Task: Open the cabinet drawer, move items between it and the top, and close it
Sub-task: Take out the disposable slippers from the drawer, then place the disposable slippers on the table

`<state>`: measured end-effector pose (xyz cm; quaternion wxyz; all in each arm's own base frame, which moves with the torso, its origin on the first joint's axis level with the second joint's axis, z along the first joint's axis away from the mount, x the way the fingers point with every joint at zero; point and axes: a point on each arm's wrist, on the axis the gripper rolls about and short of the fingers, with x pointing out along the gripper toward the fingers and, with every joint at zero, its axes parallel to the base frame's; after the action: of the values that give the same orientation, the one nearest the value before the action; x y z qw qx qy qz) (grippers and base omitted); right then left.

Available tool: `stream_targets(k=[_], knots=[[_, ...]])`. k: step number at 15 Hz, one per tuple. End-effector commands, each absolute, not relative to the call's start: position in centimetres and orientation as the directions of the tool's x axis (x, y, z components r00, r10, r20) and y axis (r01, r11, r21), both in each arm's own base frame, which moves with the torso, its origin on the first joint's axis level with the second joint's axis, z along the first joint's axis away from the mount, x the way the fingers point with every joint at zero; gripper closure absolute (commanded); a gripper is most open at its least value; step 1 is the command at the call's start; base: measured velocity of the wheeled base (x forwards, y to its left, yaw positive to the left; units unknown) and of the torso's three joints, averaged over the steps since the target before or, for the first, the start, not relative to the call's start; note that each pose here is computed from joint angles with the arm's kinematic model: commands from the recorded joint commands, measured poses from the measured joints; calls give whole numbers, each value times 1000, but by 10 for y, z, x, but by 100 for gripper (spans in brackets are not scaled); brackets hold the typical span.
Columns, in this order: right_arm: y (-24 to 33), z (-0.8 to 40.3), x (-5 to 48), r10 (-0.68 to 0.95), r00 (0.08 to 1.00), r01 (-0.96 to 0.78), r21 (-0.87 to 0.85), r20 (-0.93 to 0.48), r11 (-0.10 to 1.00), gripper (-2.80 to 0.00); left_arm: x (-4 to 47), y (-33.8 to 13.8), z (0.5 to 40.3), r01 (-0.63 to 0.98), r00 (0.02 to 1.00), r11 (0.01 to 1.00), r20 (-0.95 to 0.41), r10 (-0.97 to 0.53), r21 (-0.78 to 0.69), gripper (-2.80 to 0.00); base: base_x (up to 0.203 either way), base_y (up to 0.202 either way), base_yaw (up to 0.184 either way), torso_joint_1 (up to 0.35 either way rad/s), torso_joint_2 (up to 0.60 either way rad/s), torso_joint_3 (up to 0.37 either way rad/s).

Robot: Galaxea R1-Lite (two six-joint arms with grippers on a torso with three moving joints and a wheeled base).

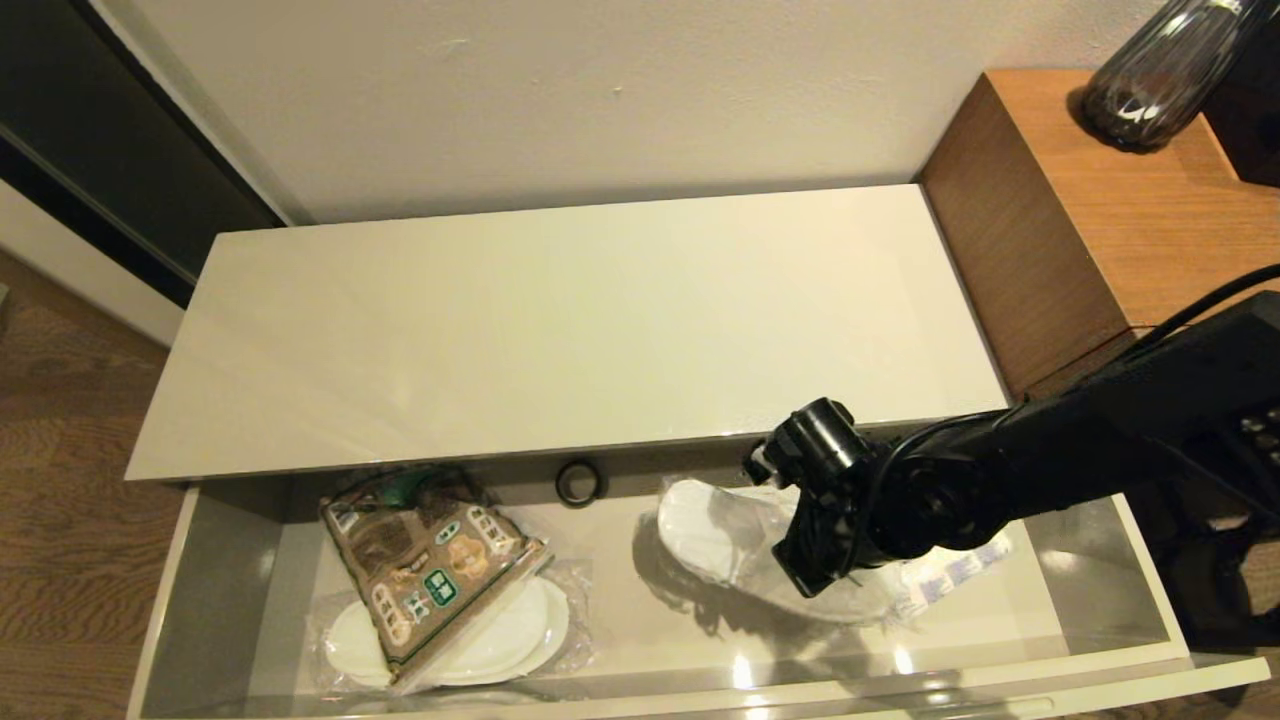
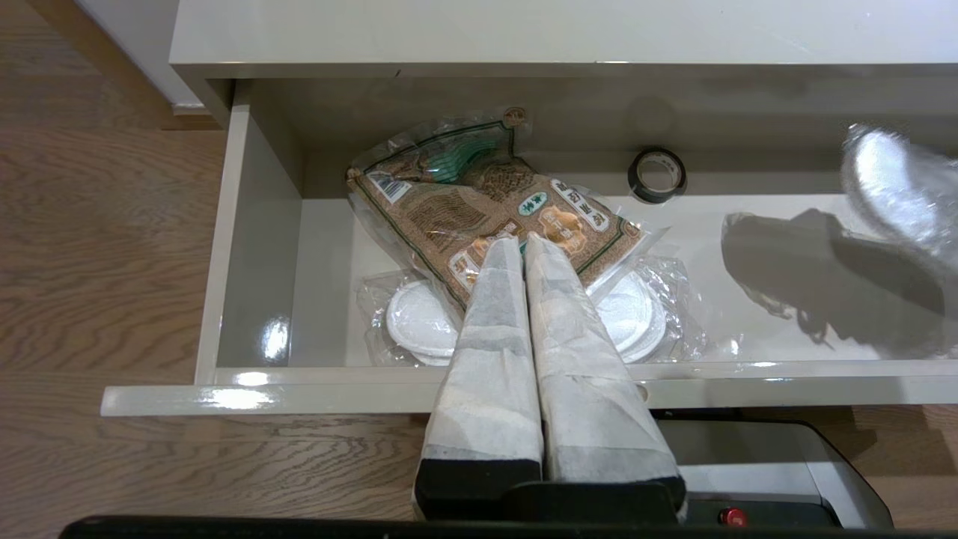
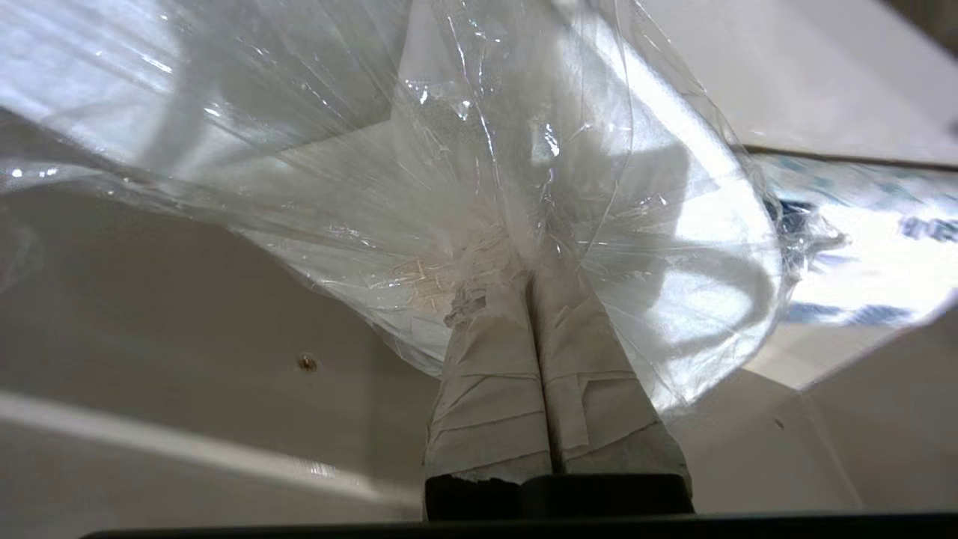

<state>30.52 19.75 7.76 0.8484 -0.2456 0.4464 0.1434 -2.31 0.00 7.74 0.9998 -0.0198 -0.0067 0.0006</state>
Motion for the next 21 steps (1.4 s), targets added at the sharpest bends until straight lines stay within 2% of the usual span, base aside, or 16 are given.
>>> stream_targets(k=[1,8,15,19,21], knots=[[193,99,298,43,594,-449,-287,-803,846,0,-23,0,77,-2,1000,999,12,3,-40,0,0,0,0,0,0,0],[177,145,275,62,621,-432,-275,-781,859,0,-23,0,77,-1,1000,999,12,2,-40,0,0,0,0,0,0,0],[155,240,247,113,716,-388,-258,-689,885,0,-23,0,77,0,1000,999,12,0,-40,0,0,0,0,0,0,0],[141,306,262,101,794,-299,-241,-600,923,0,-23,0,77,-1,1000,999,12,2,-40,0,0,0,0,0,0,0],[136,311,303,25,814,-212,-257,-580,943,0,-23,0,77,-3,1000,999,12,3,-40,0,0,0,0,0,0,0]])
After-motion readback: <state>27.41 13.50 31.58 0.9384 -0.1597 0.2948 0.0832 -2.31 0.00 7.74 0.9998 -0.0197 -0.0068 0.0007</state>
